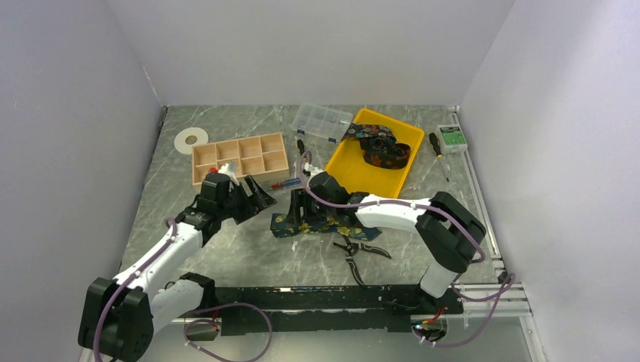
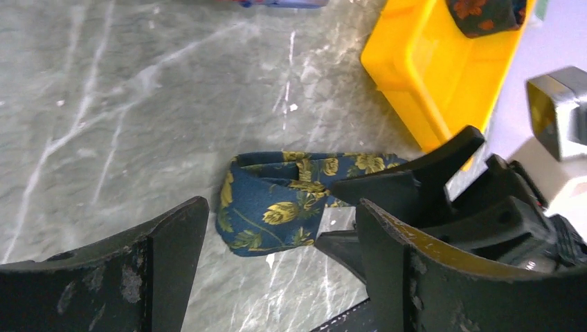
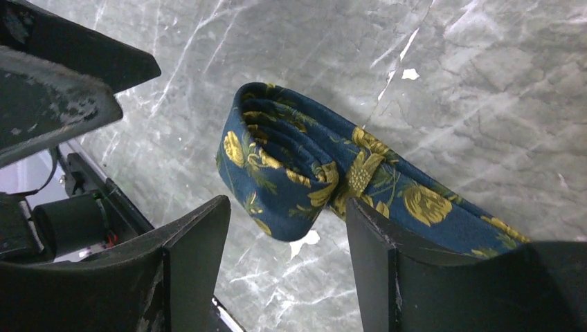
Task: Roll the ties
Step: Roll the tie at the center of the board.
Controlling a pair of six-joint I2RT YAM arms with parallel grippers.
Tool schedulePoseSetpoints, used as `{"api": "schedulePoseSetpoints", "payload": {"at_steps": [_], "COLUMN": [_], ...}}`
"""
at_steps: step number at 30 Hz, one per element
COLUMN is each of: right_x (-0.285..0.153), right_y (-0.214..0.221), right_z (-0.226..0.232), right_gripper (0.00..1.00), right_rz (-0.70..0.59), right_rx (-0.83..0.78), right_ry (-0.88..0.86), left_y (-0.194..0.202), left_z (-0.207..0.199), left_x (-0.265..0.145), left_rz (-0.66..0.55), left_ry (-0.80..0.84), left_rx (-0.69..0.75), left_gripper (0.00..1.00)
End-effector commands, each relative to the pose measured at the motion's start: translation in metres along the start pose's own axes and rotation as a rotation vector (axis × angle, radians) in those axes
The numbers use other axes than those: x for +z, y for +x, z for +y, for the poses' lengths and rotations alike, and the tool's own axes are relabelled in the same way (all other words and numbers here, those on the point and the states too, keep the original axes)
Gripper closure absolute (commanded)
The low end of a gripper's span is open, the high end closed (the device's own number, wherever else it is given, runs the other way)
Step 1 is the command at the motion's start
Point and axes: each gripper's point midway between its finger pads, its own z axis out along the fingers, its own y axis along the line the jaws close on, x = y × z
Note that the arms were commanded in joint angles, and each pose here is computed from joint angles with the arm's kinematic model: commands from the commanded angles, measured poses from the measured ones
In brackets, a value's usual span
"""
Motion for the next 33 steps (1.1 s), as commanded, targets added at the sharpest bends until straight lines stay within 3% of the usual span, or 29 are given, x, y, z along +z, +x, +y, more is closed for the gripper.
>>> {"api": "schedulePoseSetpoints", "payload": {"at_steps": [1,12,21,33], "right_x": [0.01,0.014,0.007,0.006], "right_y": [-0.01,0.009,0.018,0.025], "right_z": [0.012,-0.033,-0.048,-0.06], "right_gripper": [0.35,0.41,0.42,0.43], "right_rz": [0.001,0.029,0.032,0.042], "right_rx": [-0.018,0.016,0.038,0.075], "right_ry": [-0.017,0.104,0.115,0.104], "left_y": [0.004,0.011,0.022,0.047], "left_z": [-0.024,-0.014,-0.011,-0.016], "left_x": [0.006,0.016,0.021,0.034], "left_rz": [0.048,0.05,0.046,0.102], "left_ry": [0.158,0.159,0.195,0.203], "left_rx": [0.043,0.04,0.021,0.105], "left_gripper": [0.17,0.2,0.2,0.18]}}
